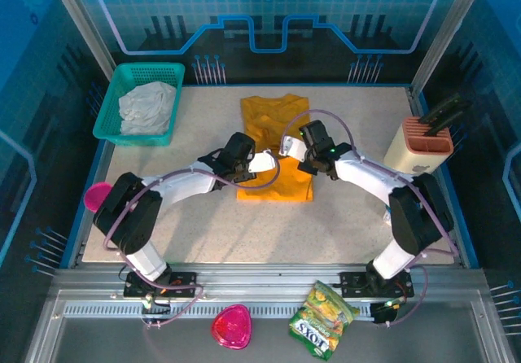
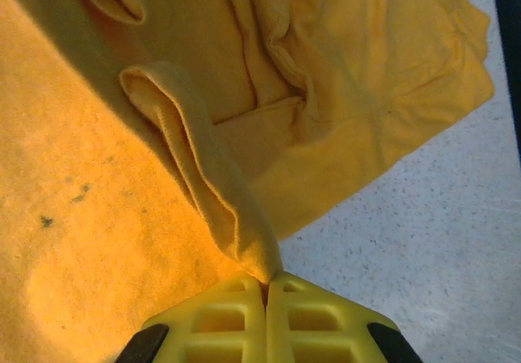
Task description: Fold and stack the t-shirts
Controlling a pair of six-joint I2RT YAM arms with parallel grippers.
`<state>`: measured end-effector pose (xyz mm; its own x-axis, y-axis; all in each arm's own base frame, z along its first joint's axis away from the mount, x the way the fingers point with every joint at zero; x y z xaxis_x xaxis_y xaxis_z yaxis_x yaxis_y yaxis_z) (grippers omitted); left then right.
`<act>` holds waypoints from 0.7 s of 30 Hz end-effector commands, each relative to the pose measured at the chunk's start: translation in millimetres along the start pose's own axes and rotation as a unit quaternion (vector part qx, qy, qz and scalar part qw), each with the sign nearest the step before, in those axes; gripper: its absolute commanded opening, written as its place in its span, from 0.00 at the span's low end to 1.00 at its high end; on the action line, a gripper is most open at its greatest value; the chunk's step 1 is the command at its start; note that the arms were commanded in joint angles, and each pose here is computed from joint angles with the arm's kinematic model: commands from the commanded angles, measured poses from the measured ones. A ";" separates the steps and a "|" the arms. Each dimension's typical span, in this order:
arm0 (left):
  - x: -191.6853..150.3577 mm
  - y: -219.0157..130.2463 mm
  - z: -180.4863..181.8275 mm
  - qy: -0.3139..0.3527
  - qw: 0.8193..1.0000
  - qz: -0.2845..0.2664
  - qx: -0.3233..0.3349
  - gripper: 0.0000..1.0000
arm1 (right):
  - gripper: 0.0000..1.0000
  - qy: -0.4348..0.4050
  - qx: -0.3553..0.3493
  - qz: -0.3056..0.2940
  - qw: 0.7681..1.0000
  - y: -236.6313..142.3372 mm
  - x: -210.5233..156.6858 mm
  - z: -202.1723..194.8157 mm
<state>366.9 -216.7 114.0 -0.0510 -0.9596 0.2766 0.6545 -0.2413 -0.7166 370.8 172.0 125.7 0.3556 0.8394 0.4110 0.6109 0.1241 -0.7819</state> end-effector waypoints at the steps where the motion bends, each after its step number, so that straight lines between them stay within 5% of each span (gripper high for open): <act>1: 5.7 13.8 20.6 -0.007 0.999 -0.018 0.035 0.05 | 0.00 0.043 -0.032 -0.007 0.999 18.6 10.0 -17.9; 5: 3.2 34.5 19.9 -0.011 0.999 -0.016 0.040 0.08 | 0.00 0.067 -0.046 0.017 0.997 39.8 7.2 -21.5; 9: -1.6 49.3 29.4 -0.023 0.997 -0.011 0.075 0.35 | 0.01 0.097 -0.061 0.024 0.993 54.2 8.1 -26.0; 14: -2.7 50.5 51.7 -0.040 0.990 -0.015 0.132 0.62 | 0.38 0.138 -0.101 0.026 0.985 58.7 9.8 -40.2; 21: -5.7 19.3 87.5 -0.052 0.971 -0.005 0.234 0.78 | 0.56 0.174 -0.148 -0.045 0.973 19.9 25.0 -63.7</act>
<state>437.9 -211.1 110.5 0.0017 -0.9467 0.3220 0.8522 -0.1671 -0.4957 430.5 168.2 105.0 0.5329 0.6649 0.5234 0.7182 -0.0284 -0.6952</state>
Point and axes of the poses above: each hand's point on the last joint's axis, 136 mm out from that joint toward the fingers, its own y axis out along the fingers, its own z axis along the line the jaws close on, x = y × z, the point moved 3 cm from there along -y, back along the fingers, and after that the axes turned 9 degrees about y, right-handed, at the moved point
